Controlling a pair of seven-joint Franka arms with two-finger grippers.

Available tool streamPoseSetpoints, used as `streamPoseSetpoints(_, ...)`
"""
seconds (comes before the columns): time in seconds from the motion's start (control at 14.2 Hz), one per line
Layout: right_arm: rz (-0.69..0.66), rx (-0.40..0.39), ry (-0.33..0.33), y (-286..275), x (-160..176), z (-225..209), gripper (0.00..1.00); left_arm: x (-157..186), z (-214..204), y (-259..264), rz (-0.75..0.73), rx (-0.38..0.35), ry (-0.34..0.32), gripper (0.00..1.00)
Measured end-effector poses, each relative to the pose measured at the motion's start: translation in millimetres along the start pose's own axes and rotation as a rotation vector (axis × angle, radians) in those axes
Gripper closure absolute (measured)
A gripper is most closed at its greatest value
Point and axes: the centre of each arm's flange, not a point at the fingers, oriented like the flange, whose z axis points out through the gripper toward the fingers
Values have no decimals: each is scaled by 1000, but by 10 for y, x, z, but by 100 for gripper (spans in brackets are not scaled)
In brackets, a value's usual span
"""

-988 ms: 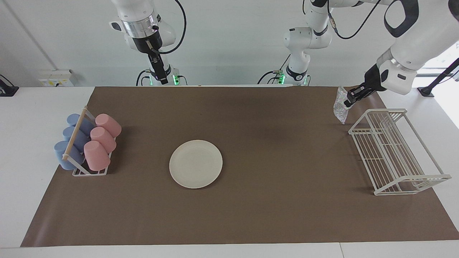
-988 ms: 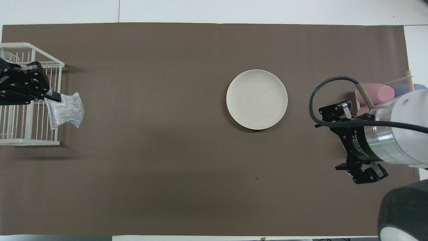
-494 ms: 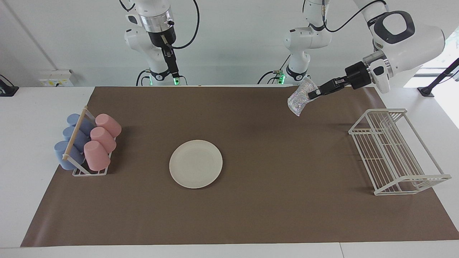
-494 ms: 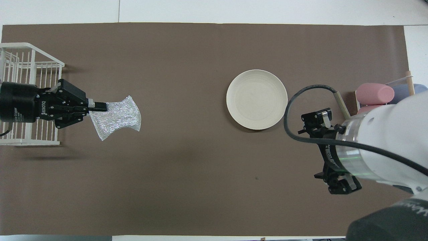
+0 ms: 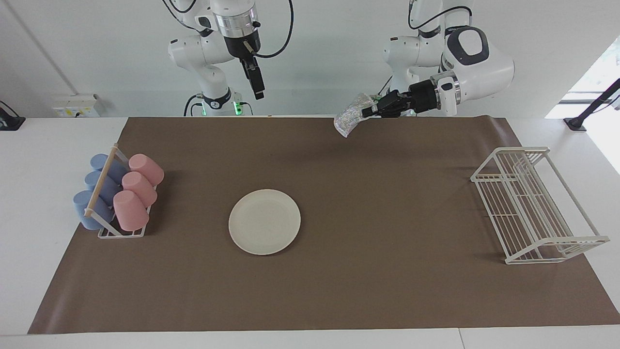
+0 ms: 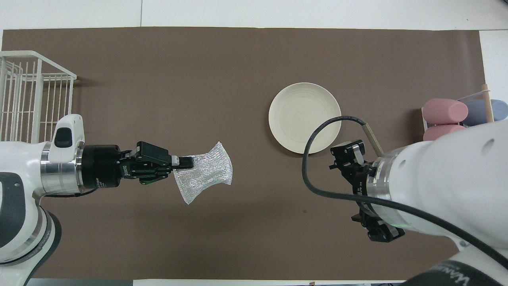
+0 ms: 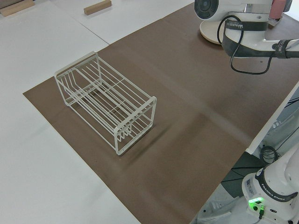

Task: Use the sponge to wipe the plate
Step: 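Carry the scrubber toward the plate while the right gripper approaches it, then grasp the scrubber with the right gripper and open the left gripper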

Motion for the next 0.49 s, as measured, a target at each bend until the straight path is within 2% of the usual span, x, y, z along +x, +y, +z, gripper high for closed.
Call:
streamPoseSetpoints(0.21,113,22,-11,-14,-105,-11,0,-64,187,-57,26,-41,-38,95)
streamPoseSetpoints(0.35,216,76,-30,-34,-438,-14,0,-130,340,-46,15,-91,-66,95)
streamPoseSetpoints(0.49,312,122,-61,-55,-785,9,0,-187,461,-55,27,-112,-89,95)
